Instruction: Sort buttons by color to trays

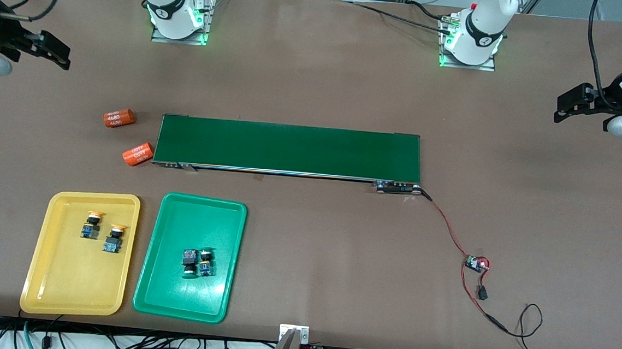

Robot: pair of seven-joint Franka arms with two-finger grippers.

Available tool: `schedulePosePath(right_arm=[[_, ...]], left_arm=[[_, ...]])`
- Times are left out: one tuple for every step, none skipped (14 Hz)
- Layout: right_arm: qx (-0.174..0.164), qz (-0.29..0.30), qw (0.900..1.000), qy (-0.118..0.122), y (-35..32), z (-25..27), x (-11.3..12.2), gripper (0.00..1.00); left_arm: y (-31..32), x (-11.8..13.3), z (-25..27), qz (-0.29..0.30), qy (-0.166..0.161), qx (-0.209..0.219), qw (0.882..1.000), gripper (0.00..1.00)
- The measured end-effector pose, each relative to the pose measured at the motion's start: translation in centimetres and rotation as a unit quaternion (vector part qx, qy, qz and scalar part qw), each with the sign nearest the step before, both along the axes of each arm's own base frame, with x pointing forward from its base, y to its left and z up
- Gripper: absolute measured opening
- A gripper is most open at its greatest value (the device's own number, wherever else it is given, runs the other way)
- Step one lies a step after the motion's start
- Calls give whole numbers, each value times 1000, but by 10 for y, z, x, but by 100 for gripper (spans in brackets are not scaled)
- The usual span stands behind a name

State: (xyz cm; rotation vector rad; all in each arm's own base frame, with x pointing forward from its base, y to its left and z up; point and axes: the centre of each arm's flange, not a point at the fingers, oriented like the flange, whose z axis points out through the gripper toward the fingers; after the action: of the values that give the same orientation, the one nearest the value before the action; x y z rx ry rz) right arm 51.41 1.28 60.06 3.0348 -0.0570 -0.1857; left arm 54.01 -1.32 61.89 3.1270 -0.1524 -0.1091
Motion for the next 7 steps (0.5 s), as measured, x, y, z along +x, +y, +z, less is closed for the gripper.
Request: schedulePosePath(right_arm=[[0,1,1000,5,0,-9,1,100],[0,-1,1000,8,-3,-13,1,100],[2,-5,1000,7,-11,-14,2,100],[7,-11,1000,7,-24,-13,1,100],[16,-17,1000,7,-40,-13,1,100],[24,-22,999,7,-55,-13,0,100],[27,-23,999,7,-63,-13,-1,100]], left_arm=[[0,0,0,0,0,0,1000,100],[0,0,0,0,0,0,1000,100],[0,0,0,0,0,0,1000,100],[0,0,0,0,0,0,1000,100],[0,0,0,0,0,0,1000,100],[0,0,0,0,0,0,1000,100],[0,0,0,0,0,0,1000,100]])
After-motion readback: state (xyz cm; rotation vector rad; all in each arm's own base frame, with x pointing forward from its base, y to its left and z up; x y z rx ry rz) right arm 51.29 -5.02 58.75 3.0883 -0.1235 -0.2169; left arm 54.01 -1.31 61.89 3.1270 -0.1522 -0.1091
